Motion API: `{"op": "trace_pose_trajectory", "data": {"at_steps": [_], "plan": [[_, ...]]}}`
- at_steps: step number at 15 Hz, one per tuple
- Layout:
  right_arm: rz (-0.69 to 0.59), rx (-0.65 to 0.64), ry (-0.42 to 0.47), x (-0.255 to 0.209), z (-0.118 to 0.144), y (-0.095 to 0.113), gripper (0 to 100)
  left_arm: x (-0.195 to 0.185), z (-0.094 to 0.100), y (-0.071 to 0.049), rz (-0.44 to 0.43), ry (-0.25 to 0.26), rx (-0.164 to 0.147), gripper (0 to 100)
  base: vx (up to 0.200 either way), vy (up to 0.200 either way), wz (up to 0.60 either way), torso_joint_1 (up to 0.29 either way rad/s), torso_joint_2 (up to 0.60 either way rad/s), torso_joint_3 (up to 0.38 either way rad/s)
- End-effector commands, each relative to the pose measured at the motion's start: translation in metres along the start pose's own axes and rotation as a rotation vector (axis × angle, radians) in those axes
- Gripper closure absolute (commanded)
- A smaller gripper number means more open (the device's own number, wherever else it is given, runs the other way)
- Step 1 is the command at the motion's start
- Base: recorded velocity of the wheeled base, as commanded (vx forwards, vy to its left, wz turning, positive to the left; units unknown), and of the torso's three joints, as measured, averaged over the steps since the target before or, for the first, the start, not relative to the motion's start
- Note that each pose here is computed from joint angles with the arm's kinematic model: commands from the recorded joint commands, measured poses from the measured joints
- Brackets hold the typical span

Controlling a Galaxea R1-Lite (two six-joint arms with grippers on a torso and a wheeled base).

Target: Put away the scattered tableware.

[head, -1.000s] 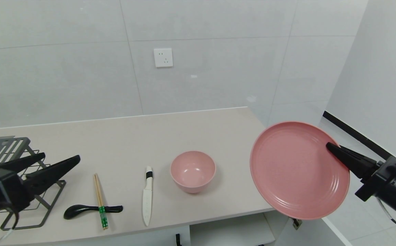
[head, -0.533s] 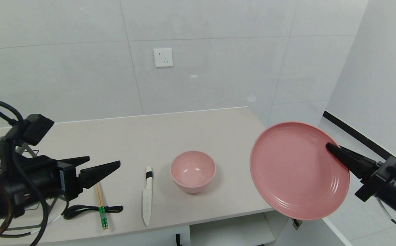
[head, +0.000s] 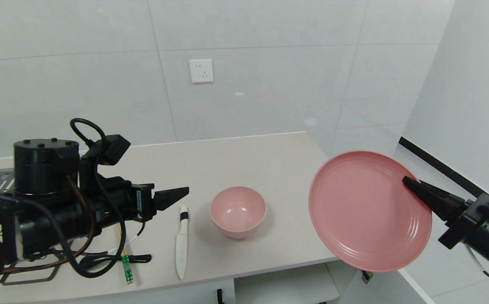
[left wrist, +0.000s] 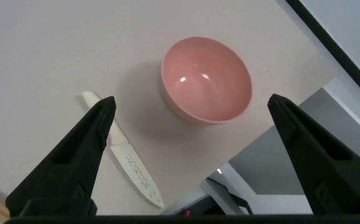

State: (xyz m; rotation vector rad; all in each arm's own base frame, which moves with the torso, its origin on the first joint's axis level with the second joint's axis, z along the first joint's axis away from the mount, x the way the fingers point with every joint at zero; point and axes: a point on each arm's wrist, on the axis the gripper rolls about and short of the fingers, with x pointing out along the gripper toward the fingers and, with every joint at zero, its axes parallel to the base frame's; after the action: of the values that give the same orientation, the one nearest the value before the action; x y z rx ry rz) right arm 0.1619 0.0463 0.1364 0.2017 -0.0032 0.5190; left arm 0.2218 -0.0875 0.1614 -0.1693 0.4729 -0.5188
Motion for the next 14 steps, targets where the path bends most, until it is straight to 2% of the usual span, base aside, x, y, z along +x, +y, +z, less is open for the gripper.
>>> {"op": "trace_pose_trajectory", "data": {"at_steps": [1, 6, 11, 14], "plan": [[0.000, 0.001, 0.004, 0.000, -0.001, 0.000, 100, 0.032, -0.014, 0.000, 0.006, 0.069, -0.001, 0, 0.000, 0.000, 0.00, 0.000, 0.00, 0.000], [-0.004, 0.002, 0.003, 0.000, -0.001, -0.001, 100, 0.072, -0.027, 0.001, 0.007, 0.135, 0.003, 0, 0.000, 0.000, 0.00, 0.000, 0.00, 0.000], [-0.005, 0.006, 0.010, 0.001, -0.002, -0.001, 100, 0.095, -0.035, 0.006, 0.012, 0.136, 0.001, 0, 0.000, 0.000, 0.00, 0.000, 0.00, 0.000], [-0.007, 0.003, 0.010, 0.001, -0.002, -0.001, 100, 0.110, -0.046, 0.008, 0.017, 0.179, -0.001, 0, 0.000, 0.000, 0.00, 0.000, 0.00, 0.000]]}}
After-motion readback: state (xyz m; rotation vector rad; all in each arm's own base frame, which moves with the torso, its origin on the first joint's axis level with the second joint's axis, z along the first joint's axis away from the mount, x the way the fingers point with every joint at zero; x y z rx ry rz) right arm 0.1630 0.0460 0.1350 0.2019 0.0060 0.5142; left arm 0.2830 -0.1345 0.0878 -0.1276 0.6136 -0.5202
